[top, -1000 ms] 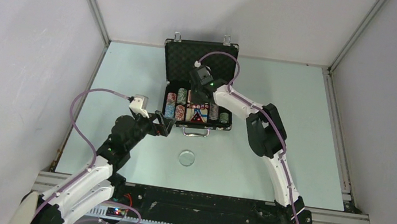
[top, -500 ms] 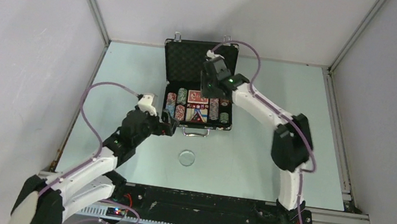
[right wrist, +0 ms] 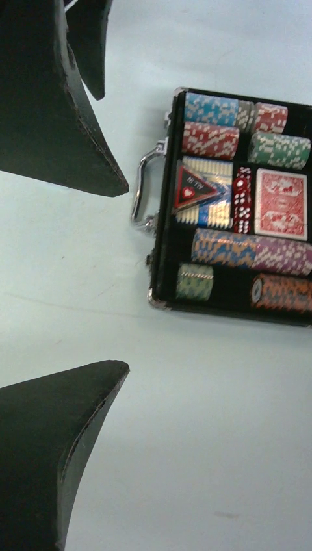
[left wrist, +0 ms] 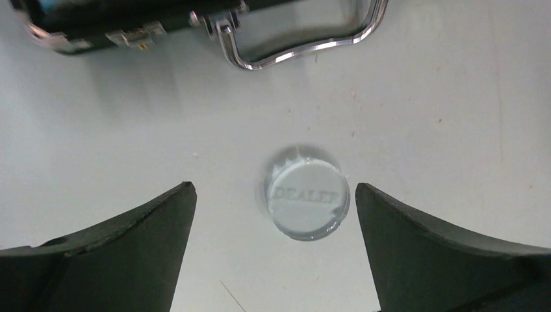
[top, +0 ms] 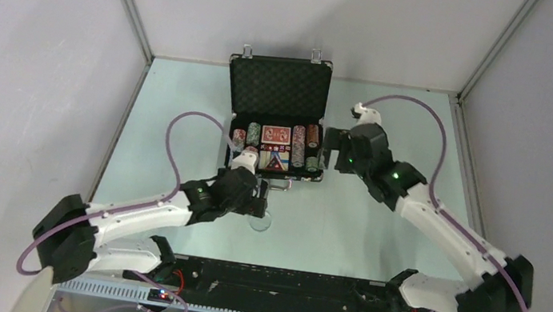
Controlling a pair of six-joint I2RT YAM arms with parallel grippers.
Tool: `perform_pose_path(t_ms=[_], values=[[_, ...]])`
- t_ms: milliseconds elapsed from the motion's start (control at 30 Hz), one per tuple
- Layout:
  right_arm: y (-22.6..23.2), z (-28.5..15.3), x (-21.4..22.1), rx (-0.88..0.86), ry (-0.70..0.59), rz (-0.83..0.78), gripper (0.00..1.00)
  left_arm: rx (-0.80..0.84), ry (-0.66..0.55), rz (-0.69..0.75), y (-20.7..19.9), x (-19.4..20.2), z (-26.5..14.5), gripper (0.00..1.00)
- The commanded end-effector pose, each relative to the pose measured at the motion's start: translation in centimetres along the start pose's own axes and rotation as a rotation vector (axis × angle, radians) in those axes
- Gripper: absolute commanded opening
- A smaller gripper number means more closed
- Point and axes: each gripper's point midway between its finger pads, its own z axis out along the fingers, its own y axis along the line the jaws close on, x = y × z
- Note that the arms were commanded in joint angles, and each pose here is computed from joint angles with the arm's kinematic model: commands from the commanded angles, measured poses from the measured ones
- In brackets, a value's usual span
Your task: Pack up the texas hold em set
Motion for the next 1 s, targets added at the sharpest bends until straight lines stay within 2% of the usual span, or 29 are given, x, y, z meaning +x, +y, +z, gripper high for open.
perform_pose_path(t_ms=[0, 167, 400, 567, 633, 733, 800, 967], values=[[-1.7, -2.8, -1.7, -0.009, -0.148, 0.038, 1.0, -0.032, 0.098, 0.007, -1.3, 1.2, 0.3, 1.0], [-3.2, -4.2, -0.9, -0.027, -0.177, 0.075, 1.0, -0.033, 0.22, 0.044, -2.6, 3.5, 2.0, 1.0], [-4.3, -4.9, 1.3, -0.025, -0.157, 0.074, 1.0, -0.022, 0.304, 0.051, -3.6, 5.2, 2.4, 1.0], [-3.7, -5.4, 1.8, -0.091, -0.172, 0.068, 1.0, -0.063, 0.348, 0.091, -3.6, 6.3, 2.8, 0.98], [-3.9, -5.3, 2.1, -0.084, -0.172, 0.083, 0.99, -0.093, 0.362, 0.116, -3.4, 6.7, 2.9, 0.92], [-4.7, -4.5, 3.3, -0.046, -0.131, 0.147, 1.0, -0.139, 0.371, 0.132, -3.0, 7.1, 3.2, 0.73], [-4.8, -4.0, 3.8, -0.07, -0.099, 0.172, 1.0, -0.141, 0.367, 0.128, -2.8, 7.1, 3.0, 0.66], [-5.4, -3.7, 3.5, -0.092, -0.14, 0.25, 1.0, -0.124, 0.327, 0.119, -3.0, 6.0, 2.2, 0.58]])
